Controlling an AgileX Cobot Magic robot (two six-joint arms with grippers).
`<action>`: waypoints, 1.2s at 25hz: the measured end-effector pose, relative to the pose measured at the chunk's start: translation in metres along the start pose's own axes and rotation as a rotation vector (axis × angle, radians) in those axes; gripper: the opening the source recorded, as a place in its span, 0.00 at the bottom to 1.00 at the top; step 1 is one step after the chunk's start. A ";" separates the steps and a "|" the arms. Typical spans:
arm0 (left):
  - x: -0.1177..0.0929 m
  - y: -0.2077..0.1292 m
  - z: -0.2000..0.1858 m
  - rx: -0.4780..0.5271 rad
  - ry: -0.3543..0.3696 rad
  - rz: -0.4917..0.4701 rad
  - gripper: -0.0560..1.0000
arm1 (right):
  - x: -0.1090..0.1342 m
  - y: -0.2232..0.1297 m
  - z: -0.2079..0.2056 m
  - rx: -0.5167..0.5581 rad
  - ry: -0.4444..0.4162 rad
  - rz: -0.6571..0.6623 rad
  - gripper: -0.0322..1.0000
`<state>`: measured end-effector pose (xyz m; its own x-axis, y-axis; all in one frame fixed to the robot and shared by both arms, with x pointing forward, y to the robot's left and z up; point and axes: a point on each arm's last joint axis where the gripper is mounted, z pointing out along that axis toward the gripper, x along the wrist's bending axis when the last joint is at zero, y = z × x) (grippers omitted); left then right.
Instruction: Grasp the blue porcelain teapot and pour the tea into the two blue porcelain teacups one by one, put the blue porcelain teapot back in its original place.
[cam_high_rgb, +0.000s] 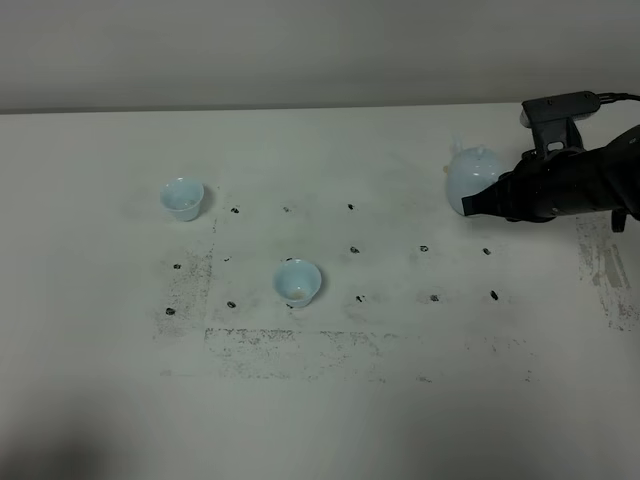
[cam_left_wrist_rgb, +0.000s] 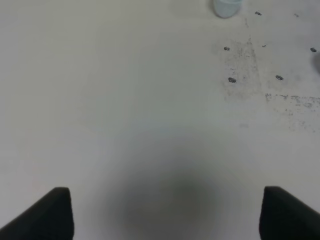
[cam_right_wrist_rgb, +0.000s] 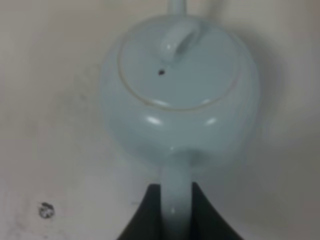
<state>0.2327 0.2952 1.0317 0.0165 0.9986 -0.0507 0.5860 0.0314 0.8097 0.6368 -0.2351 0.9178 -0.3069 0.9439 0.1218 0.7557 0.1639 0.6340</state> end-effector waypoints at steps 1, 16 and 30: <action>0.000 0.000 0.000 0.000 0.000 0.000 0.74 | 0.000 0.001 -0.001 -0.009 0.003 -0.003 0.07; 0.000 0.000 0.000 0.000 0.000 0.000 0.74 | 0.003 0.007 -0.014 -0.120 0.013 -0.021 0.07; 0.000 0.000 0.000 0.000 0.000 0.000 0.74 | 0.033 0.032 -0.051 -0.323 0.267 -0.167 0.07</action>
<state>0.2327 0.2952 1.0317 0.0165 0.9986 -0.0507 0.5860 0.0314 0.8097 0.6217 -0.2134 0.9809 -0.5798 0.7981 0.1638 0.4769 0.1694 0.8625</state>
